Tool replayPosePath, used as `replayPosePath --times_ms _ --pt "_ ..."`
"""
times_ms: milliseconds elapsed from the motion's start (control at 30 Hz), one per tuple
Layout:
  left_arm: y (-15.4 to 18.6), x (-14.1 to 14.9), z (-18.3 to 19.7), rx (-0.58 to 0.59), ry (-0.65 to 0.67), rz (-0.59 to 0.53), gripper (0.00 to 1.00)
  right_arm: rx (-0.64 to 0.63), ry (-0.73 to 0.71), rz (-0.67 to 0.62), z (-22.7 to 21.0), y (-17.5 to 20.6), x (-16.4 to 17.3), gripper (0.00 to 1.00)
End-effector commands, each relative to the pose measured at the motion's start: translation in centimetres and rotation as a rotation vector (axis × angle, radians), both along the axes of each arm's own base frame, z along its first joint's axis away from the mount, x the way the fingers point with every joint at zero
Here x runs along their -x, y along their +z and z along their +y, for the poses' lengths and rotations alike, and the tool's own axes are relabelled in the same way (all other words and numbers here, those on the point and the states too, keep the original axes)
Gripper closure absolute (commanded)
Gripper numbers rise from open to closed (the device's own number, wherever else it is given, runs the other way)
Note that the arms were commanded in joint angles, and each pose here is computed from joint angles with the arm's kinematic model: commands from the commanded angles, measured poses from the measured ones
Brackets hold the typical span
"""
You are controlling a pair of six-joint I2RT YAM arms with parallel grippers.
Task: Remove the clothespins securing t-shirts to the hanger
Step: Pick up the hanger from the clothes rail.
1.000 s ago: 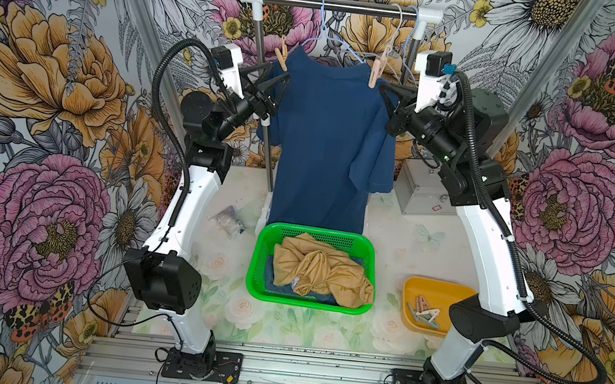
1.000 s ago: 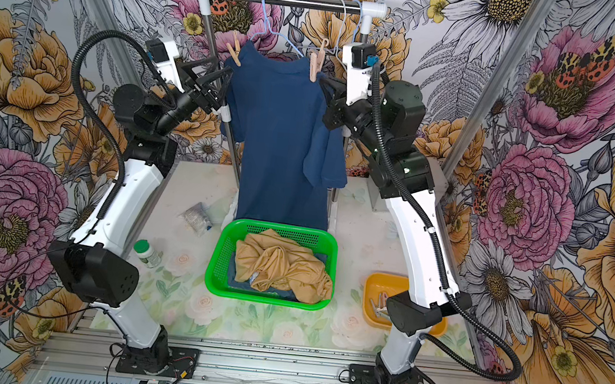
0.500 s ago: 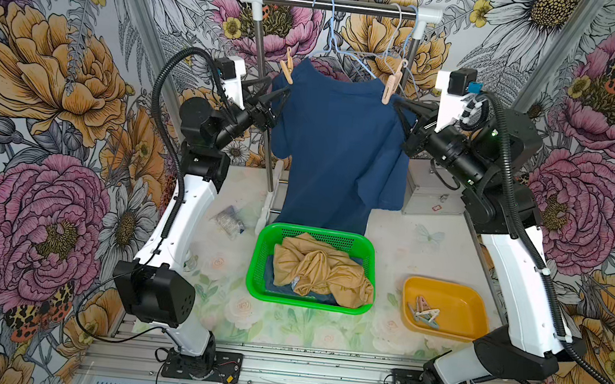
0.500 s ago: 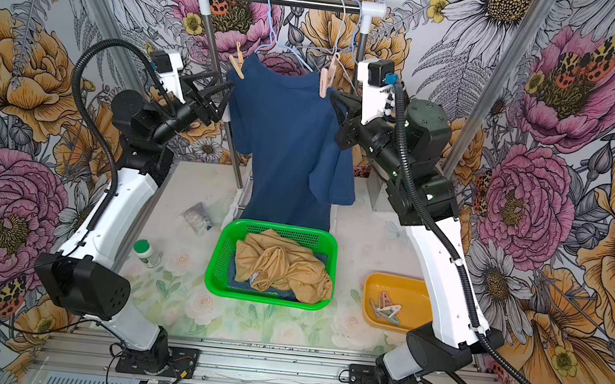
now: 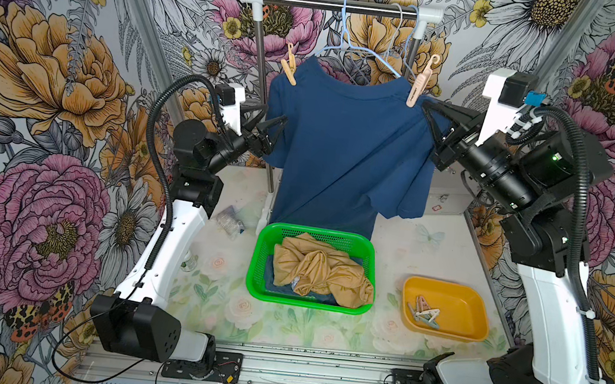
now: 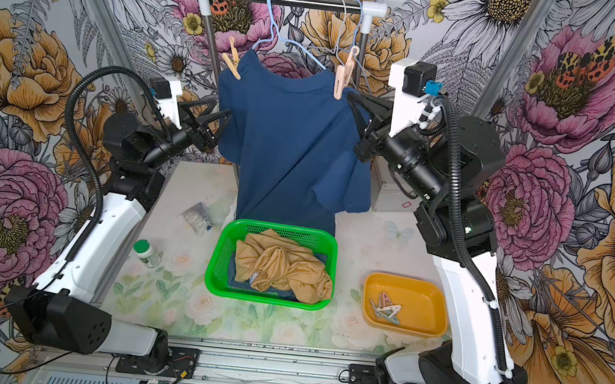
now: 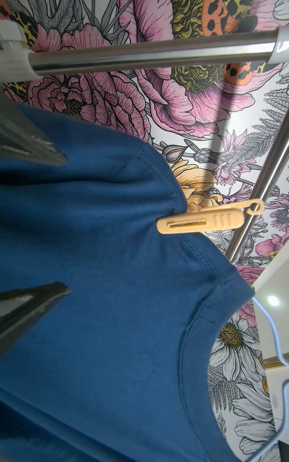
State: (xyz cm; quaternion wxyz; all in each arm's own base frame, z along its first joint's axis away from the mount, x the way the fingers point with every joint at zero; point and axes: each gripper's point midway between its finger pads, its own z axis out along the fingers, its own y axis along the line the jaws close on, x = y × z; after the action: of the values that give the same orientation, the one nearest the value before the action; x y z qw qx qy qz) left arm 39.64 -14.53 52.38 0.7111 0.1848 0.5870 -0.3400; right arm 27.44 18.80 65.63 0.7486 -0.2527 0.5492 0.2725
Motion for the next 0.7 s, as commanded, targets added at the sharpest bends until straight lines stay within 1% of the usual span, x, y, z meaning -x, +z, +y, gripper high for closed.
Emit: replayPosePath --times_ms 0,100,167,233,300,433,533,667 --pt "0.0 1.4 0.3 -0.028 0.032 -0.008 0.24 -0.116 -0.003 -0.216 -2.9 6.6 5.5 1.0" --pt "-0.7 1.9 0.5 -0.039 0.041 0.003 0.24 -0.113 0.007 -0.188 -2.6 5.8 5.1 1.0" --pt "-1.2 2.0 0.7 -0.04 0.045 0.013 0.23 -0.103 0.01 -0.144 -2.1 4.5 3.8 1.0" --pt "-1.7 2.0 0.7 -0.039 0.049 0.025 0.23 -0.103 0.03 -0.129 -1.3 3.7 2.8 1.0" --pt "-2.2 2.0 0.7 -0.041 0.051 0.034 0.24 -0.116 0.03 -0.143 -1.2 4.3 2.4 1.0" --pt "-4.0 1.8 0.9 -0.07 0.069 0.073 0.23 -0.168 0.079 -0.209 -1.2 7.8 3.4 1.0" --pt "-5.9 1.5 1.5 -0.076 0.099 0.108 0.23 -0.195 0.113 -0.213 -0.6 8.7 3.0 1.0" --pt "-8.0 1.4 1.9 -0.085 0.108 0.145 0.23 -0.213 0.135 -0.211 -0.2 9.2 2.6 1.0"
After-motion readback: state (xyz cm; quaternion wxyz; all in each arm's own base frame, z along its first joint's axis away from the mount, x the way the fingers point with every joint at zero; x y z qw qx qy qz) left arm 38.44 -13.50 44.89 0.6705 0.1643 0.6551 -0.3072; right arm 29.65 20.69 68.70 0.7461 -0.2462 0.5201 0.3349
